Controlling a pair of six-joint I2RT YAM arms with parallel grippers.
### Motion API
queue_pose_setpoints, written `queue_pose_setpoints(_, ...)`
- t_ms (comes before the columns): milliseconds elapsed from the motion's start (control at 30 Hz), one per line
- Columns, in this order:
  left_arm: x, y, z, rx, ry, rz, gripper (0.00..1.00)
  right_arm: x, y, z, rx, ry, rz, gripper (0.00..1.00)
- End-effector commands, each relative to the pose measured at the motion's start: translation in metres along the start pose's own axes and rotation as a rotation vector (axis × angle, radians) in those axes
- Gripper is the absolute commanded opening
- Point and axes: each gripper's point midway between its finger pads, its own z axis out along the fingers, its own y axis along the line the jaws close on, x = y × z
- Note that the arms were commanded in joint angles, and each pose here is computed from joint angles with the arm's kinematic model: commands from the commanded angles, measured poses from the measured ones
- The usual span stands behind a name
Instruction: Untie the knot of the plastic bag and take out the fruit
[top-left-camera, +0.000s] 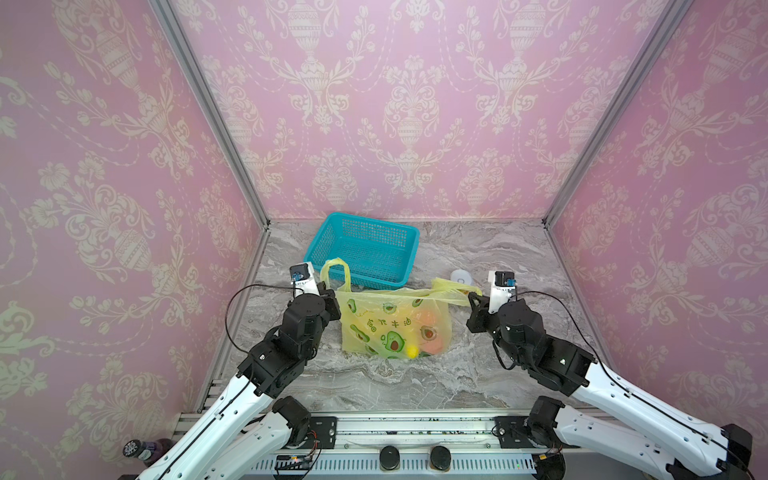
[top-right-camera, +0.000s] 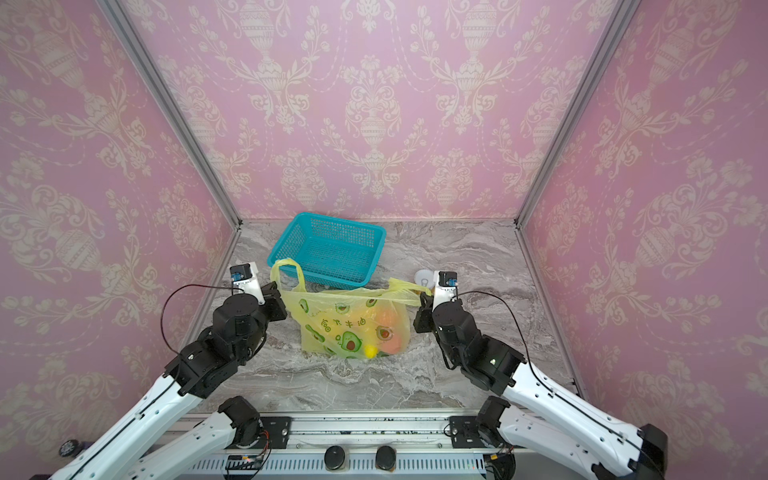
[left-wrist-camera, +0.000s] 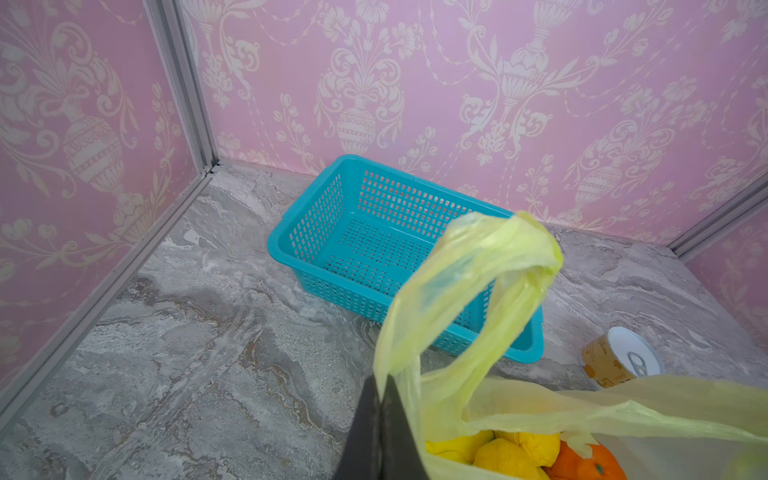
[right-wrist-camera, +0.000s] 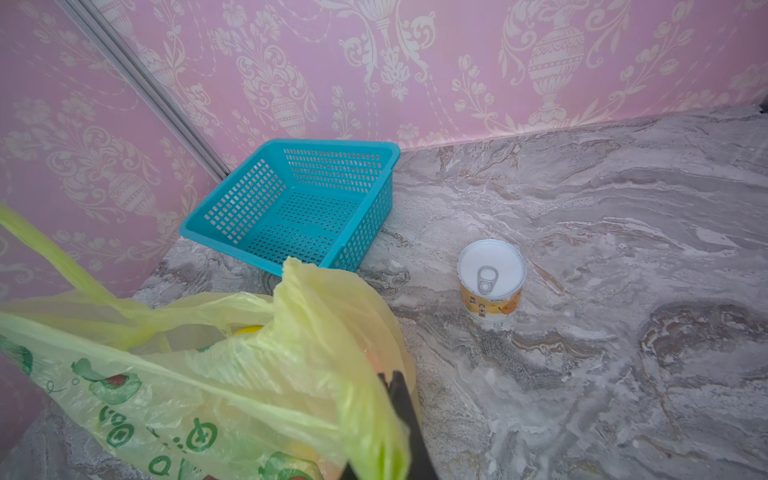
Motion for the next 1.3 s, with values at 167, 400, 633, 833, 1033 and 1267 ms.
queue_pose_setpoints(167, 0.019, 0.008, 0.018, -0.022, 0.096, -0.017, 0.03, 0.026, -0.020, 0.008, 0.062, 0.037, 0.032, 0.00)
queue_pose_setpoints(400, -0.017, -0.005, 0.008, 0.005, 0.076, 0.018, 0.41, 0.033, 0.002, 0.020, -0.020, 0.087, 0.014, 0.00)
queue_pose_setpoints(633, -0.089, -0.019, -0.037, 0.098, -0.059, 0.010, 0.91, 0.034, 0.008, 0.023, -0.048, 0.090, 0.014, 0.00)
queue_pose_setpoints(833, -0.122, -0.092, -0.048, 0.401, -0.042, 0.010, 0.94, 0.035, 0.010, 0.023, -0.054, 0.094, 0.018, 0.00)
queue_pose_setpoints(1033, -0.079, -0.203, -0.041, 0.642, 0.079, 0.340, 0.99, 0.037, 0.010, 0.022, -0.066, 0.099, 0.020, 0.00)
queue_pose_setpoints(1267, -0.009, -0.222, 0.021, 0.596, 0.210, 0.630, 0.89, 0.038, 0.004, 0.020, -0.048, 0.087, 0.023, 0.00)
